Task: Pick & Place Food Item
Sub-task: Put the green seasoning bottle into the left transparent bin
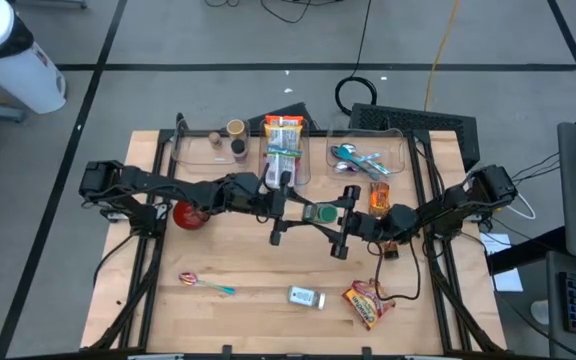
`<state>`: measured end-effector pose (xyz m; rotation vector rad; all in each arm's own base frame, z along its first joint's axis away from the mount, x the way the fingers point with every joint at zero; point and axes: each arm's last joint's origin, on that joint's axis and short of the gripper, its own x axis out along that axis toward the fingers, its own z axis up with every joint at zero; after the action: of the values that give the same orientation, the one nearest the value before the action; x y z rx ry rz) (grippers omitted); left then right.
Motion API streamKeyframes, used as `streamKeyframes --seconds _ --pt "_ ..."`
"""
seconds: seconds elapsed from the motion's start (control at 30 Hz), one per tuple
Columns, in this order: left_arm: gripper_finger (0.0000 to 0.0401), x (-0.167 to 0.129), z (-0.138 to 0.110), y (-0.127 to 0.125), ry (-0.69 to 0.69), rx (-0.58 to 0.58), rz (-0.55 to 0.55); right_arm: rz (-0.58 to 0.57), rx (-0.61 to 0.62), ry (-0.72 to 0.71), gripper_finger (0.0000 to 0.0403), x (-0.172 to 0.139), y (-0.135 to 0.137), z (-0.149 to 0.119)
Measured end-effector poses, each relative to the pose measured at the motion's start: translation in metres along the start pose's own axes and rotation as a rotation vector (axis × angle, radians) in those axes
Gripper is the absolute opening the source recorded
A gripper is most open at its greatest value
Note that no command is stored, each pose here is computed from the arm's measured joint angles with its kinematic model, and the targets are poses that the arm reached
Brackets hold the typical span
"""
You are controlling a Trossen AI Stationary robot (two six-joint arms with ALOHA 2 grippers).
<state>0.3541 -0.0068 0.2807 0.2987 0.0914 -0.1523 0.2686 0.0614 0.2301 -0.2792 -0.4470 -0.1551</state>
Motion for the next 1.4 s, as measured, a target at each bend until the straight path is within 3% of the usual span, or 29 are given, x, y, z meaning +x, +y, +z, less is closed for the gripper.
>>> streamKeyframes --seconds 0.8,1.1,1.23,1.4 --pt "0.0205 -0.005 0.007 0.002 -0.028 0.01 0.004 -0.003 0.036 0.006 0.019 0.0 -0.002 -0.001" --pt "0.032 -0.007 0.007 0.004 0.012 0.056 0.048 -0.064 0.032 0.091 0.019 0.0 -0.003 -0.009" --pt "0.0335 -0.006 0.014 0.007 0.117 0.043 0.053 -0.073 0.06 0.116 0.019 0.002 -0.008 -0.013" --pt "0.0338 -0.007 0.037 0.01 0.245 0.029 -0.032 -0.08 0.085 0.15 0.019 0.003 -0.013 -0.019"
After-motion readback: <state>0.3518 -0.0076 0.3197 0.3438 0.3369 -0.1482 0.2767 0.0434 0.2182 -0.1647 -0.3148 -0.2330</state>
